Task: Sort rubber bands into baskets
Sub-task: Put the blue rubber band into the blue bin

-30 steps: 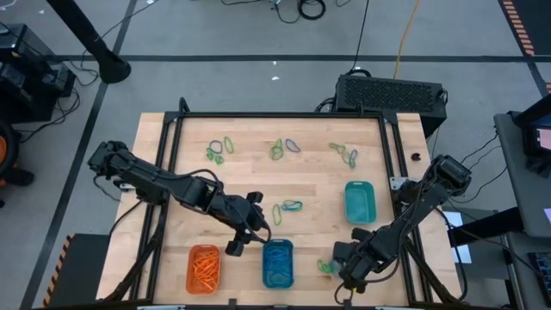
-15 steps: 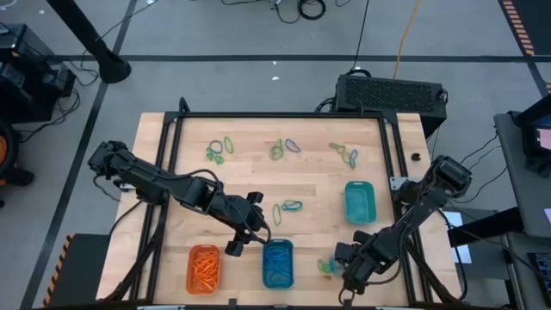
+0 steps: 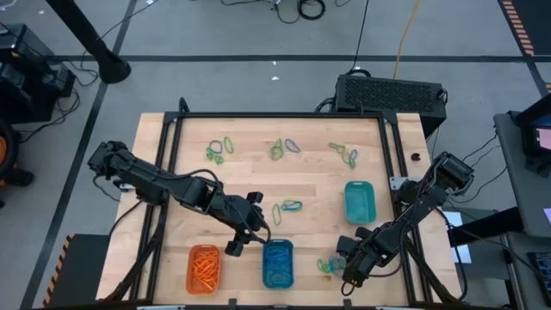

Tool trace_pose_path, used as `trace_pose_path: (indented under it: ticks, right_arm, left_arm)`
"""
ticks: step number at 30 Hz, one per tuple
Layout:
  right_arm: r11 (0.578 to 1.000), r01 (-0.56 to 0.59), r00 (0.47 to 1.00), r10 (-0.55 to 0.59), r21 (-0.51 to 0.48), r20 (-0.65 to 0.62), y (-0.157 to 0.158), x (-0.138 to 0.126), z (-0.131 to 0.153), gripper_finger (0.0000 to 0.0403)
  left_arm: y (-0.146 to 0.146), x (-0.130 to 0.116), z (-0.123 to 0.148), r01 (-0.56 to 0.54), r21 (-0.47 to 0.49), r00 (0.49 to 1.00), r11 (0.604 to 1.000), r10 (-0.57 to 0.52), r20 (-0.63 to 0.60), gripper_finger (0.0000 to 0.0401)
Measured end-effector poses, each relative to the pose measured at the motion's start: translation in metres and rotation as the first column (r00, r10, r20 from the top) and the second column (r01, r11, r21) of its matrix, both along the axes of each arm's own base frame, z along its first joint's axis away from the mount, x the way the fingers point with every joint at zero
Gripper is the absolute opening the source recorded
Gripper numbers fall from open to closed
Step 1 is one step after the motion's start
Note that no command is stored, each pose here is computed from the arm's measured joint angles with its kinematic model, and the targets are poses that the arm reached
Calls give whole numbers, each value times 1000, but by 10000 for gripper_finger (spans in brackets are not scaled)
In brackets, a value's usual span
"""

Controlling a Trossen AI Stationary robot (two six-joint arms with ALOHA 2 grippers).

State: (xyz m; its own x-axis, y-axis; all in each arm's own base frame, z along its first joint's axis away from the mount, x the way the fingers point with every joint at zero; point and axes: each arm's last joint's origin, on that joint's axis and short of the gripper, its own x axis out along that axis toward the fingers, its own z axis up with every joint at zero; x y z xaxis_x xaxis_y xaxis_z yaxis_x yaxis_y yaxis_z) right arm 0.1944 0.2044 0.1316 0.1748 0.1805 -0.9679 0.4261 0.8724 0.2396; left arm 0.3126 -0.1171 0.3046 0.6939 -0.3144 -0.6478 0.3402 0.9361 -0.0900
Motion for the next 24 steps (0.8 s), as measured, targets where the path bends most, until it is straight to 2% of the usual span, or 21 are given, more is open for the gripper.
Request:
trace_pose_path:
  ticks: [2,4,7,10,14,18,21,24]
  right_arm:
    - [1000,0,1000,0,4,-2,0,0,0,36]
    - [1000,3,1000,-3,17,2,1,1,2,10]
    - [1000,24,999,-24,-5,-24,-1,-2,11,6]
    - [997,46,996,-50,-54,-75,-5,-6,38,2]
    - [970,50,975,-99,-237,-197,-16,-15,72,1]
    - [935,20,974,-98,-354,-205,-21,-16,102,1]
    - [930,11,994,-52,-368,-100,-17,-9,119,0]
    - [929,32,999,-22,-368,33,-14,3,134,0]
  left_arm:
    - [0,0,0,0,0,1000,1000,0,0,178]
    - [0,0,0,0,0,1000,1000,0,1,178]
    - [0,0,0,1,0,1000,1000,-1,1,178]
    - [0,0,0,1,0,1000,1000,-1,3,178]
    - [0,1,1,5,0,1000,1000,-5,18,178]
    - [2,2,1,-2,0,1000,1000,2,20,178]
    - [1,5,4,-3,-23,998,1000,4,60,178]
    - [-2,14,9,4,-125,986,992,17,169,178]
